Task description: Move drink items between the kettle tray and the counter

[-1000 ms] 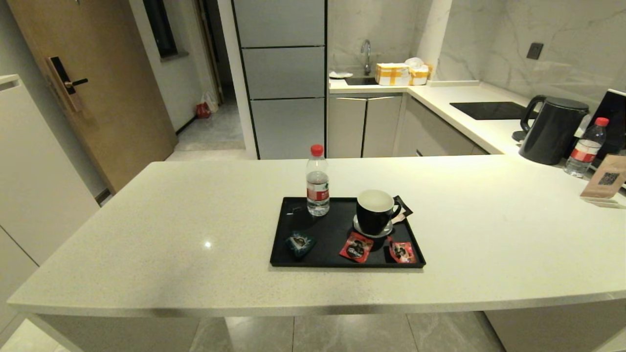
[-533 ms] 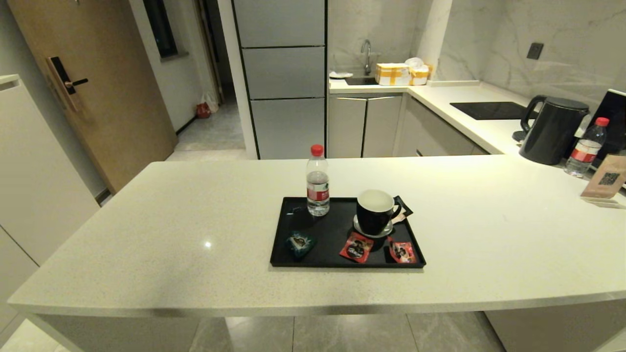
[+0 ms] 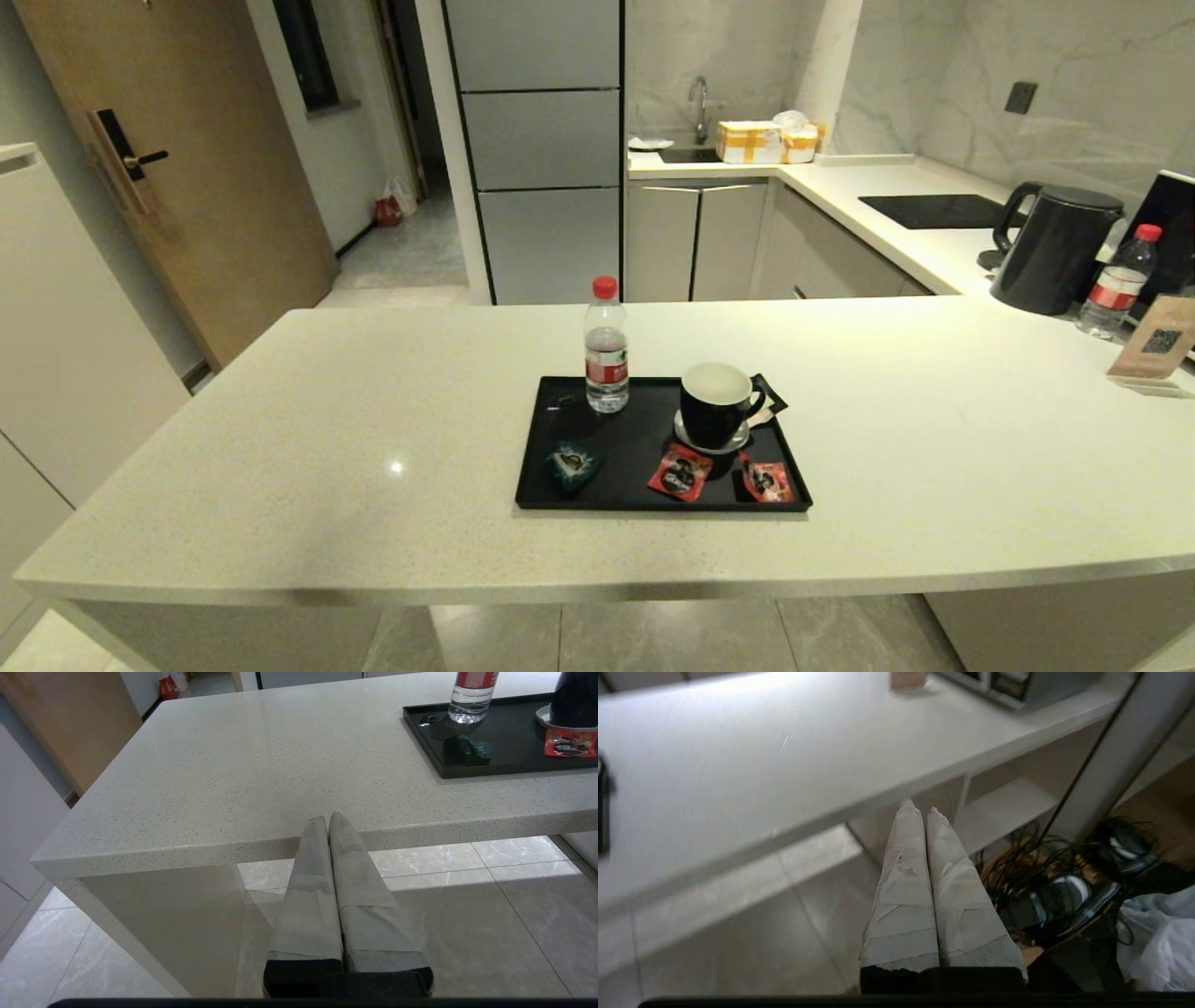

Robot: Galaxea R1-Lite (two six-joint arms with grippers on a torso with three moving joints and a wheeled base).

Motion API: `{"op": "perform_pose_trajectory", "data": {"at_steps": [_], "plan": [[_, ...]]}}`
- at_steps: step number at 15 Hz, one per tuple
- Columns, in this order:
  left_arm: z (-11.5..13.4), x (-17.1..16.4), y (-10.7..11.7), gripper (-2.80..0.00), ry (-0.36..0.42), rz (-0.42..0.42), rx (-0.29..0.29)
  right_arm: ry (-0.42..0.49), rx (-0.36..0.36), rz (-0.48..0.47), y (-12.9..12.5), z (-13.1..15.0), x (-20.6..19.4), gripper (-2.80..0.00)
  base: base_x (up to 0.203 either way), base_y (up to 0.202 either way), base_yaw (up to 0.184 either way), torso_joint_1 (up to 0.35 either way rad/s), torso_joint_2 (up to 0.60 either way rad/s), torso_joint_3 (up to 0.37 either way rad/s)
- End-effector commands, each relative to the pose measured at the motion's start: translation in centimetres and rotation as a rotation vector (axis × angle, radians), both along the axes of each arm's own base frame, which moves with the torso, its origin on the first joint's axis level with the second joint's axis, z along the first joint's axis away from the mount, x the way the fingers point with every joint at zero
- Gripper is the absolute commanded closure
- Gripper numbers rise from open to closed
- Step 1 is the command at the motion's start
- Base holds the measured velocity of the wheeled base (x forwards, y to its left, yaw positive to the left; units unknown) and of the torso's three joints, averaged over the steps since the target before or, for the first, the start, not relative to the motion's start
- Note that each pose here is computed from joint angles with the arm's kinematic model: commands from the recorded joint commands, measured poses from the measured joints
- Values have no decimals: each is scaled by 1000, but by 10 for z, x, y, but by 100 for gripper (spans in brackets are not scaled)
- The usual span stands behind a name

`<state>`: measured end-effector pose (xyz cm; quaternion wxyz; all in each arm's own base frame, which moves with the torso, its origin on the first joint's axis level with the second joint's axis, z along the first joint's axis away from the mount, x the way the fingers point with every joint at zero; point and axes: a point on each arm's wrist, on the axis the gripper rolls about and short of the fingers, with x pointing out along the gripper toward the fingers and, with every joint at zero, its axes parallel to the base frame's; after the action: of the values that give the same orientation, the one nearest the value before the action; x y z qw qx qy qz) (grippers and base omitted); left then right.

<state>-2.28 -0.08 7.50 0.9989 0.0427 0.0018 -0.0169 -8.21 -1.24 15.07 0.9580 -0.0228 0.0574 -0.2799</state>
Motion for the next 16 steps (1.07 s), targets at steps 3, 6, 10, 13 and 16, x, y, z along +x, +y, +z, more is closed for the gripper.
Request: {"op": "perform_pose_trajectory", "data": {"at_steps": [3, 6, 10, 13, 16], "plan": [[0, 0, 0, 0, -1, 0, 0, -36, 0, 3, 0, -7, -8, 0, 0, 0, 0, 0, 0, 0], [0, 0, 0, 0, -1, 0, 0, -36, 0, 3, 0, -7, -8, 0, 0, 0, 0, 0, 0, 0], [0, 0, 0, 0, -1, 0, 0, -36, 0, 3, 0, -7, -8, 0, 0, 0, 0, 0, 0, 0], [0, 0, 0, 0, -1, 0, 0, -46, 0, 29, 0, -7, -5, 0, 0, 0, 0, 0, 0, 0], [0, 0, 0, 0, -1, 0, 0, -65, 12, 307, 6, -40, 35, 0, 0, 0, 0, 0, 0, 0]]}}
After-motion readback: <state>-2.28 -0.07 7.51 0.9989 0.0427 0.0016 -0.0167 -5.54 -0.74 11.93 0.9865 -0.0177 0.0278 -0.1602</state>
